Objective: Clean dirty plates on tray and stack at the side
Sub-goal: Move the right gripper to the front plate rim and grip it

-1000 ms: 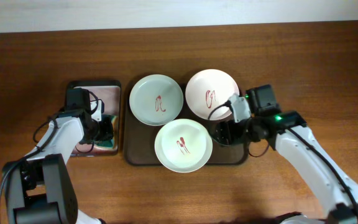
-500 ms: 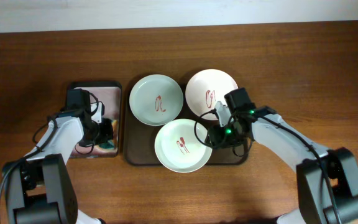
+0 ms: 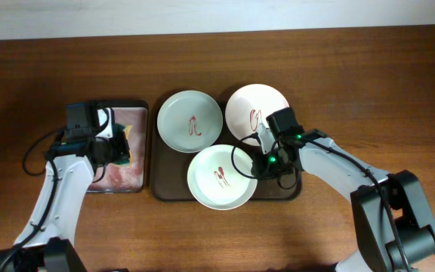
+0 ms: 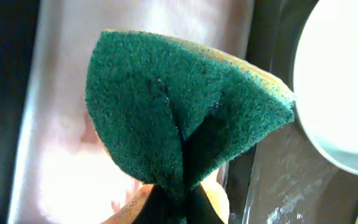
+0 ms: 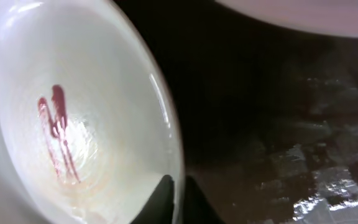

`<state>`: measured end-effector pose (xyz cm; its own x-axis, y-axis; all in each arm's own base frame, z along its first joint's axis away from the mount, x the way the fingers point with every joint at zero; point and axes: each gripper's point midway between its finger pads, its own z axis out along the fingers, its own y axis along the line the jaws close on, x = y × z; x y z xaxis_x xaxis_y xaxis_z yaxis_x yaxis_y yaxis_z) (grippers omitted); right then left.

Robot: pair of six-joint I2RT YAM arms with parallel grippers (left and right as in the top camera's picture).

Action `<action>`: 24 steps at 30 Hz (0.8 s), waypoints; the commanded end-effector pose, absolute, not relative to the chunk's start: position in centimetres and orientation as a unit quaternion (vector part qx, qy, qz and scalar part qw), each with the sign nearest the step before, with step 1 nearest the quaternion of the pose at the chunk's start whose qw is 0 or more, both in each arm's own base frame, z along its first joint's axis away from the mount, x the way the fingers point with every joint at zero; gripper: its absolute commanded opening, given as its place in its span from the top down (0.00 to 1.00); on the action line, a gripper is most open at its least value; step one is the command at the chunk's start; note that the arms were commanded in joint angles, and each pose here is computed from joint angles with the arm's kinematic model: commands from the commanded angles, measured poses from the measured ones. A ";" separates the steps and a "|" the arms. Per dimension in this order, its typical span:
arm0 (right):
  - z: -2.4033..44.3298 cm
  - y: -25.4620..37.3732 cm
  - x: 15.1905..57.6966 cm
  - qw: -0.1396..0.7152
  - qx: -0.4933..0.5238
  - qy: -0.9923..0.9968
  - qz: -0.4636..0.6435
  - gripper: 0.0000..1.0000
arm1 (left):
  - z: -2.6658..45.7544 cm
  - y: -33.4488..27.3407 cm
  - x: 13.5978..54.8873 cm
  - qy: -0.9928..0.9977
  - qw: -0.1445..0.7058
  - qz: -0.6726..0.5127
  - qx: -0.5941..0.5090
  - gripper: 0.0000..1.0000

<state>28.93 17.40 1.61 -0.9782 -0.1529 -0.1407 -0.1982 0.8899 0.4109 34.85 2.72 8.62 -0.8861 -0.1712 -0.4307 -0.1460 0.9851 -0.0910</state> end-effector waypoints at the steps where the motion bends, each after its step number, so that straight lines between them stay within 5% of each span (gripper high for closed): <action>1: 1.5 17.0 29.9 0.063 -0.073 0.977 0.192 0.95 | 12.0 3.6 36.1 0.955 0.281 -0.002 -0.093 1.00; 10: 1.6 17.0 30.1 0.068 -0.073 0.976 0.191 0.96 | 16.9 4.7 36.4 0.927 0.359 0.023 -0.105 1.00; 24: 1.6 17.0 30.1 0.069 -0.073 0.976 0.191 0.96 | 17.3 4.6 36.3 0.926 0.363 0.022 -0.104 1.00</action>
